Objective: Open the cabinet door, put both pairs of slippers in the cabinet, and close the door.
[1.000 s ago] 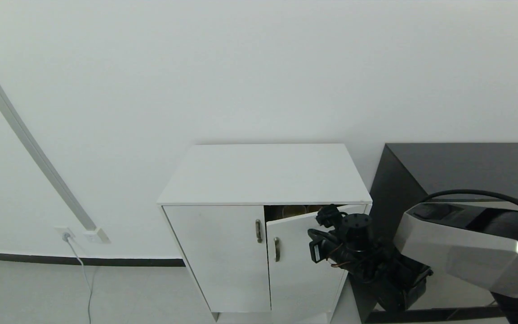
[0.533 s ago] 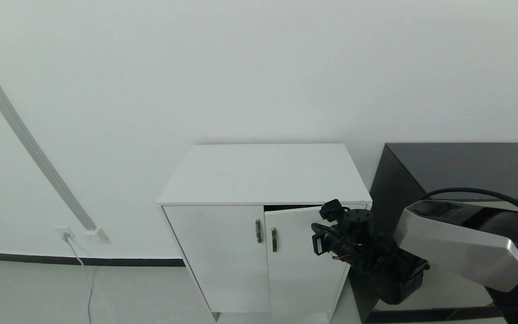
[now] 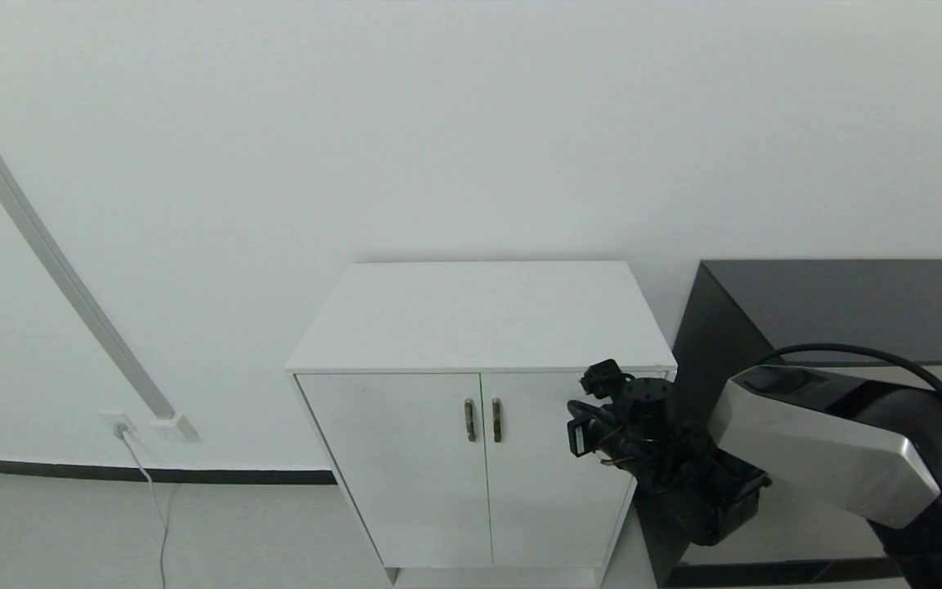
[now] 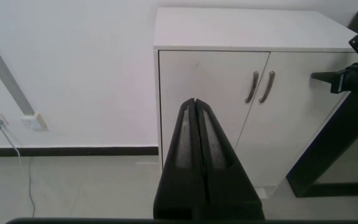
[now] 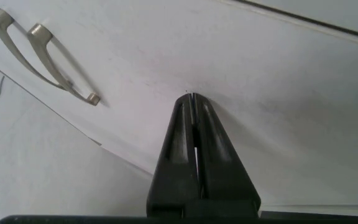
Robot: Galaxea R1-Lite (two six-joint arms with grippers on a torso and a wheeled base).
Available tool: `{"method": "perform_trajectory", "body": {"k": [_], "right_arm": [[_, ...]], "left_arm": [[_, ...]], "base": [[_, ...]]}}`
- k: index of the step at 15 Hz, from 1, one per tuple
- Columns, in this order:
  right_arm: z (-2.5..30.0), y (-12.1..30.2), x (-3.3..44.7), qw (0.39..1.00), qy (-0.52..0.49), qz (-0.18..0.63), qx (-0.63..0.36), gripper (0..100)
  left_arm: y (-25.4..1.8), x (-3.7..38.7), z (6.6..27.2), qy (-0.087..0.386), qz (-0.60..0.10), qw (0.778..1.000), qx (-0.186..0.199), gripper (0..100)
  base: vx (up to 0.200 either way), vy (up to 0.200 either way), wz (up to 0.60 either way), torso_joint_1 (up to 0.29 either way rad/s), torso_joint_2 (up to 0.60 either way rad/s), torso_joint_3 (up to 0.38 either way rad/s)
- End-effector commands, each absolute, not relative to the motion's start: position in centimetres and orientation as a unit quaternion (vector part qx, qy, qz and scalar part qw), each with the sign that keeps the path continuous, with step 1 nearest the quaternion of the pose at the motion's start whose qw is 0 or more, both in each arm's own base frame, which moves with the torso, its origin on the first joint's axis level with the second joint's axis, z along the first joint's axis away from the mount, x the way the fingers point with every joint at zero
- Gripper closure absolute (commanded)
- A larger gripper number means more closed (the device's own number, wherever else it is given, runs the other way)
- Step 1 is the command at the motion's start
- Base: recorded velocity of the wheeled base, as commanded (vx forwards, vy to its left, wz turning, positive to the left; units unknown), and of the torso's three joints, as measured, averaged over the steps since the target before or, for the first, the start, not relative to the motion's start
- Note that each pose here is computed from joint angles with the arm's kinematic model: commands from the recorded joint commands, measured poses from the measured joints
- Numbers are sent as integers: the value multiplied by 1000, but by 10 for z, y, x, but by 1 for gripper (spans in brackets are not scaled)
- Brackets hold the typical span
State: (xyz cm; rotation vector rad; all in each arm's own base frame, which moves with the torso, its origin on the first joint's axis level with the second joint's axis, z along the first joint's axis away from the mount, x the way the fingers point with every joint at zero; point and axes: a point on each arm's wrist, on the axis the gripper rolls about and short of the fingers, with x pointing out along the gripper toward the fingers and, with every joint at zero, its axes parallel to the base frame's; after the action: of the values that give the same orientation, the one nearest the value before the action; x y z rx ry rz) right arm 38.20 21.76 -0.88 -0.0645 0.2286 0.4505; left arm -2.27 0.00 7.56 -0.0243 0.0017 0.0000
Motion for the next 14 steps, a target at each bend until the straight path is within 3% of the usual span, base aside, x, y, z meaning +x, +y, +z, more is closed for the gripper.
{"method": "perform_trajectory", "body": {"k": [1,14], "right_arm": [[-10,218,382,968,113,223,-32,100],[-10,209,367,967,119,222,-33,100]], "left_arm": [[0,-23,76,1,0,1000,-12,100],[0,-23,76,1,2,1000,-13,100]], "base": [[0,0,0,0,0,0],[0,0,0,0,0,0]]}}
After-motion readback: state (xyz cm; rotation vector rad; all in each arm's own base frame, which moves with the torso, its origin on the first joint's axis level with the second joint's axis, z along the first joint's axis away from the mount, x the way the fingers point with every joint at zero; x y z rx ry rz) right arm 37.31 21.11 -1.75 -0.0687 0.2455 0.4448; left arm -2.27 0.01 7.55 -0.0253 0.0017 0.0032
